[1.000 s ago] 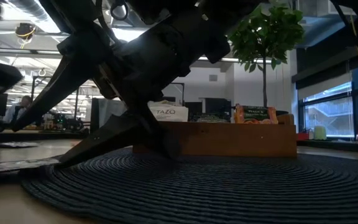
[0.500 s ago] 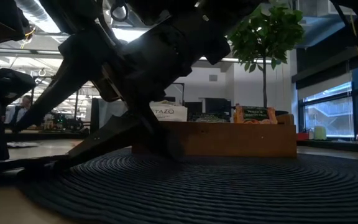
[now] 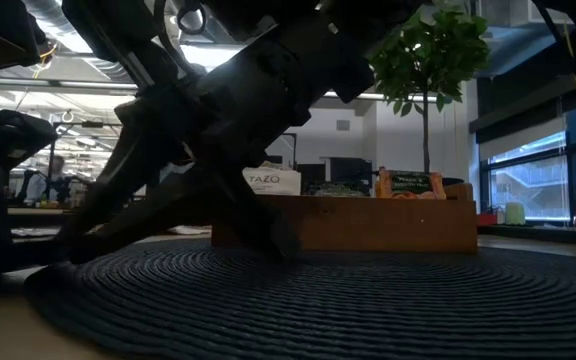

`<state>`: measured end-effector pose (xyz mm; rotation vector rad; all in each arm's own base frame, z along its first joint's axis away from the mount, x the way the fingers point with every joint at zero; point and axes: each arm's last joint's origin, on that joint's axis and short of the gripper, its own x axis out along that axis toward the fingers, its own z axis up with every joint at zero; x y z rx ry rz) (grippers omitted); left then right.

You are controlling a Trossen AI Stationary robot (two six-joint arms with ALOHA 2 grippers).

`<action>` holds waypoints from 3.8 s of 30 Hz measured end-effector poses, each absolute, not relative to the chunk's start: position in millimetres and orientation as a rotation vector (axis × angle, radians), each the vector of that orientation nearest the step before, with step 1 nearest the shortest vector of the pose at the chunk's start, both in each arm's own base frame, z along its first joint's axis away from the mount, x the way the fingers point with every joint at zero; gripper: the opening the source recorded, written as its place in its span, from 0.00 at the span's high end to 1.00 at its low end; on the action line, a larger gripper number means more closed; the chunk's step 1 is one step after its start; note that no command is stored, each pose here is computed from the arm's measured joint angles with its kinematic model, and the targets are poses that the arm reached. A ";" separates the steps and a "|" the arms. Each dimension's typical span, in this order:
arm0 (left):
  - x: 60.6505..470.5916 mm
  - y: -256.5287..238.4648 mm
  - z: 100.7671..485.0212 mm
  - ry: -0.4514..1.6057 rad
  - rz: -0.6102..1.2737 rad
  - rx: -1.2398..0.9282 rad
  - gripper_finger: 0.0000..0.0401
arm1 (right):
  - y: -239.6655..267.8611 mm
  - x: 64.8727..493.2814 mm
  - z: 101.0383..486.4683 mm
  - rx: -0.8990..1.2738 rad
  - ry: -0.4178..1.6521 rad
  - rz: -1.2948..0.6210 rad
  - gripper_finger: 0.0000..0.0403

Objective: Pick & Place Tea
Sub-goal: Put the black tea bag into the middle section of the wooden organizer

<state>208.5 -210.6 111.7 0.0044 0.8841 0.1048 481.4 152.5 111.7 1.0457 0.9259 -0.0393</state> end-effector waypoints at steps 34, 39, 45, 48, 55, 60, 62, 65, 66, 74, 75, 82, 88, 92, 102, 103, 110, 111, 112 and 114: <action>207.0 -157.6 187.4 0.728 0.302 -0.082 0.72 | 47.1 383.1 297.8 0.275 1.096 -0.015 1.00; 219.5 -140.0 187.5 0.726 0.378 -0.109 0.72 | 30.9 376.5 316.0 0.152 1.204 -0.051 1.00; 230.4 -122.6 187.0 0.744 0.434 -0.185 0.71 | 21.6 377.9 309.9 0.071 1.231 -0.004 1.00; 233.0 -118.4 186.7 0.756 0.443 -0.227 0.71 | 18.9 377.9 300.8 0.047 1.251 0.012 1.00; 234.0 -116.4 186.8 0.752 0.458 -0.248 0.71 | 18.0 382.4 280.8 -0.001 1.225 0.047 1.00; 234.0 -116.4 186.8 0.745 0.469 -0.266 0.72 | 18.1 381.2 268.2 0.003 1.244 0.044 1.00; 234.1 -116.4 186.9 0.744 0.469 -0.267 0.72 | 18.1 381.7 263.7 0.002 1.239 0.045 0.99; 234.1 -116.4 187.0 0.743 0.469 -0.267 0.72 | 18.3 380.9 257.8 0.008 1.247 0.050 0.99; 234.1 -116.4 187.0 0.744 0.469 -0.267 0.72 | 18.3 379.9 255.0 0.007 1.258 0.050 0.99; 234.1 -116.3 187.0 0.742 0.471 -0.266 0.72 | 18.2 376.7 235.4 0.008 1.278 0.050 0.99; 234.1 -116.3 187.0 0.742 0.471 -0.266 0.72 | 18.2 376.4 233.2 0.008 1.278 0.050 0.99; 234.1 -116.2 187.1 0.738 0.475 -0.263 0.71 | 18.2 376.4 225.1 0.009 1.265 0.052 0.99; 234.3 -115.4 187.6 0.717 0.496 -0.248 0.72 | 18.3 379.7 226.2 0.007 1.229 0.055 0.99; 234.3 -115.3 187.7 0.713 0.499 -0.246 0.71 | 18.4 380.3 226.4 0.006 1.222 0.056 0.99; 234.2 -115.2 187.6 0.714 0.499 -0.246 0.71 | 18.5 380.6 226.3 -0.002 1.219 0.060 0.94; 234.2 -115.2 187.6 0.714 0.499 -0.246 0.71 | 18.5 380.6 226.3 -0.001 1.219 0.060 0.92; 234.3 -115.3 187.6 0.714 0.498 -0.245 0.72 | 18.6 382.8 227.0 0.004 1.196 0.055 0.80; 234.2 -115.2 187.6 0.714 0.498 -0.245 0.72 | 18.6 383.3 227.3 0.004 1.191 0.055 0.79; 234.2 -115.2 187.6 0.714 0.498 -0.245 0.72 | 18.6 383.4 227.5 0.004 1.189 0.055 0.77; 234.2 -115.2 187.6 0.714 0.498 -0.245 0.72 | 18.3 383.3 227.4 0.009 1.191 0.051 0.76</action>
